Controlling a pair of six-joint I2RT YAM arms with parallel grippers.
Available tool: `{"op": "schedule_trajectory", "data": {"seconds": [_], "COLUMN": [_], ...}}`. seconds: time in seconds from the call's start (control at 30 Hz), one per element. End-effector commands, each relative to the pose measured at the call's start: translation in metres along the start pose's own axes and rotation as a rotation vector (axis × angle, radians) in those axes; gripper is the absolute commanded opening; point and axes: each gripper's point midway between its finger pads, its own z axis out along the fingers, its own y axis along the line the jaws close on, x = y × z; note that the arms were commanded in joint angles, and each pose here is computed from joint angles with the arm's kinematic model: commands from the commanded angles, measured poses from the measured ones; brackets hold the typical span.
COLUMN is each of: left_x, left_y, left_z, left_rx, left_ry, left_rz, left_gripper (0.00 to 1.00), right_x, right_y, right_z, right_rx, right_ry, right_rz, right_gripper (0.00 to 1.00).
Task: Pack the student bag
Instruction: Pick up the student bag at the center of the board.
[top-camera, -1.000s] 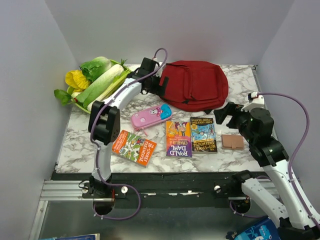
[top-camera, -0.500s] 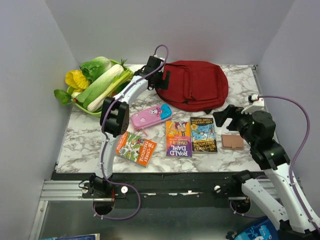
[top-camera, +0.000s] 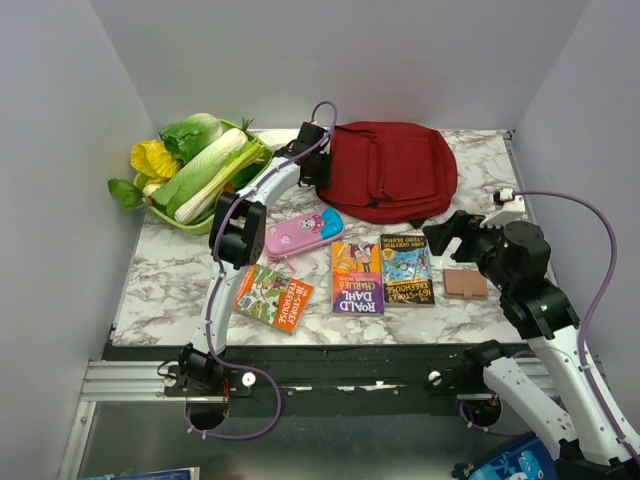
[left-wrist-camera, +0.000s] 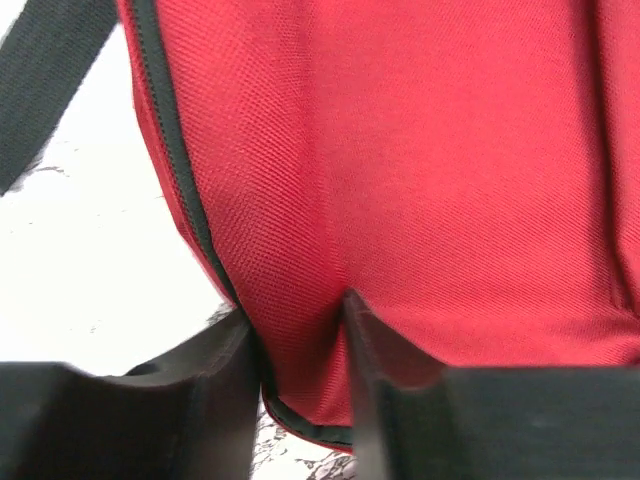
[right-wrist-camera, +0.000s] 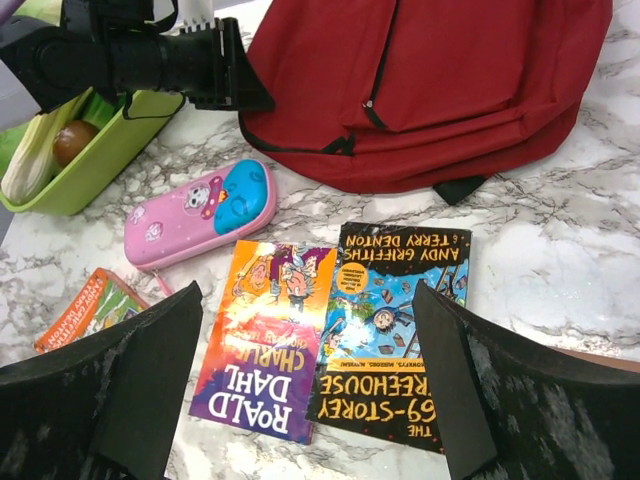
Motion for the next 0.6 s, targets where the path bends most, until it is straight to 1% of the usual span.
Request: {"op": "schedule_trajectory", "data": {"seconds": [0.0,0.07,0.1,0.13,0.17,0.23,0.27,0.33,0.37,0.43,0.47,0.53,0.57], "left_x": [-0.005,-0.02,-0.026,-0.032,-0.044,-0.057,-0.073,-0.086,-0.098,-0.109,-0.115,-0.119,-0.123], "left_y": [-0.016,-0.023,-0.03,-0.033,-0.04,-0.051,-0.059,-0.073,-0.081,-0.091,-0.099,-0.108,-0.116], "left_z": [-0.002,-0.017,-0.024,-0.032,-0.047,-0.063,-0.083,-0.1,-0.118,-0.134,-0.149,-0.162,-0.176], "left_rx": [0.09,0.113,0.142,0.158,0.177,0.219,0.247,0.306,0.332,0.373,0.402,0.437,0.466], "left_ry": [0.001,-0.031,-0.04,-0.053,-0.083,-0.122,-0.167,-0.206,-0.24,-0.272,-0.287,-0.305,-0.319], "left_rz": [-0.018,-0.014,-0.017,-0.021,-0.02,-0.033,-0.032,-0.062,-0.067,-0.072,-0.08,-0.077,-0.076], "left_gripper": [0.25,0.13,0.04,0.0,0.0,0.0,0.0,0.0,0.0,0.0,0.0,0.0,0.0], "right_x": [0.009,0.02,0.021,0.025,0.03,0.034,0.04,0.045,0.051,0.063,0.068,0.083,0.085], "right_y": [-0.001,-0.005,-0.01,-0.011,-0.013,-0.016,-0.018,-0.022,-0.025,-0.033,-0.035,-0.04,-0.041], "right_z": [0.001,0.004,0.005,0.006,0.007,0.008,0.01,0.013,0.017,0.021,0.023,0.029,0.032], "right_rx": [-0.005,0.009,0.036,0.04,0.046,0.055,0.065,0.082,0.096,0.131,0.142,0.161,0.16], "right_ry": [0.023,0.057,0.058,0.07,0.082,0.09,0.104,0.12,0.14,0.17,0.186,0.231,0.228], "right_rz": [-0.003,0.009,0.011,0.018,0.022,0.029,0.03,0.035,0.037,0.051,0.056,0.069,0.072], "right_gripper": [0.92,0.91,0.89,0.89,0.88,0.87,0.87,0.86,0.85,0.84,0.84,0.84,0.84]}}
